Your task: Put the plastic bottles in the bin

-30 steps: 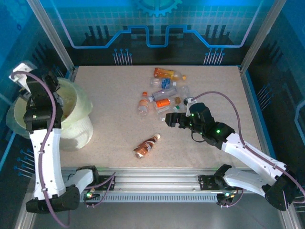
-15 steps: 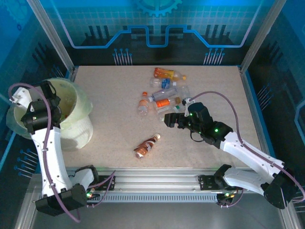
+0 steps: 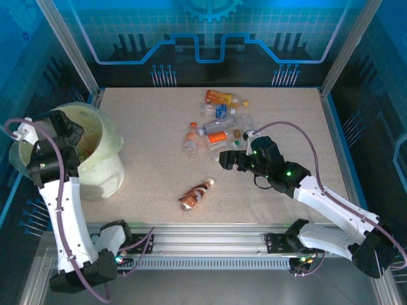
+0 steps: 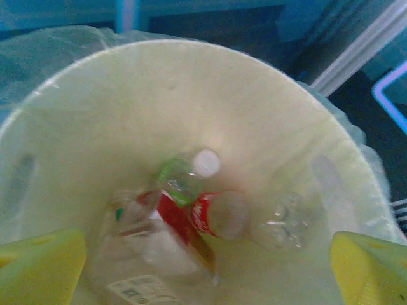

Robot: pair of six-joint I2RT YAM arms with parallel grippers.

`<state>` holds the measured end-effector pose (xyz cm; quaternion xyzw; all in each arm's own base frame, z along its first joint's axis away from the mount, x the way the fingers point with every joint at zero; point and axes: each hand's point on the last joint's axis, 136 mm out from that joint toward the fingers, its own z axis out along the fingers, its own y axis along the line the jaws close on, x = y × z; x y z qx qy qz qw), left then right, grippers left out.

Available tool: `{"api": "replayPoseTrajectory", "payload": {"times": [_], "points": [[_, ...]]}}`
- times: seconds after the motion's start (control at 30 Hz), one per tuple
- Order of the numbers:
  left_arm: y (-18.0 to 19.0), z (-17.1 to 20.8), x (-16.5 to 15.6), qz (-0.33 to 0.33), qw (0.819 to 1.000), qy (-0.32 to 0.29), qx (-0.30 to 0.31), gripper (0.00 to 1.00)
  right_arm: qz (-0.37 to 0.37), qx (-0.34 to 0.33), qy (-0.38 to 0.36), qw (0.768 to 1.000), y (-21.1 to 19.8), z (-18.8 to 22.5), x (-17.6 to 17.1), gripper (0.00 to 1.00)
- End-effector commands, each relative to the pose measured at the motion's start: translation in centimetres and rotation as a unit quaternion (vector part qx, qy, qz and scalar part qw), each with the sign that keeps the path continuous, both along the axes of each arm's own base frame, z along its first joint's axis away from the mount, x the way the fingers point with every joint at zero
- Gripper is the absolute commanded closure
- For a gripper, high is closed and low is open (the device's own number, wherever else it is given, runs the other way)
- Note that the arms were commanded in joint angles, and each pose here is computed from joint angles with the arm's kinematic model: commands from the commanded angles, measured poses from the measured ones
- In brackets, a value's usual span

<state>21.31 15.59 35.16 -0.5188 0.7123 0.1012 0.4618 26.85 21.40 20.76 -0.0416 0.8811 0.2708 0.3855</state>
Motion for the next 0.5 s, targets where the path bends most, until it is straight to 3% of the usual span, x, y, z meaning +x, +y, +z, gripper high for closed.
{"api": "replayPoseTrajectory", "payload": {"times": [0.0,0.27,0.47], "points": [[-1.9,1.2,0.8,-0.048,0.998,-0.036,-0.031,0.01,0.012,0.007,-0.008,1.000,0.6,1.1,-0.3,0.00],[-6.2,2.4,3.8,-0.175,0.980,-0.076,-0.063,0.01,-0.004,0.005,-0.001,1.000,0.1,0.5,-0.3,0.00],[-13.3,3.2,6.5,-0.332,0.935,-0.102,-0.072,0.01,-0.054,-0.019,0.014,0.998,-1.7,-0.6,0.0,0.00]]}}
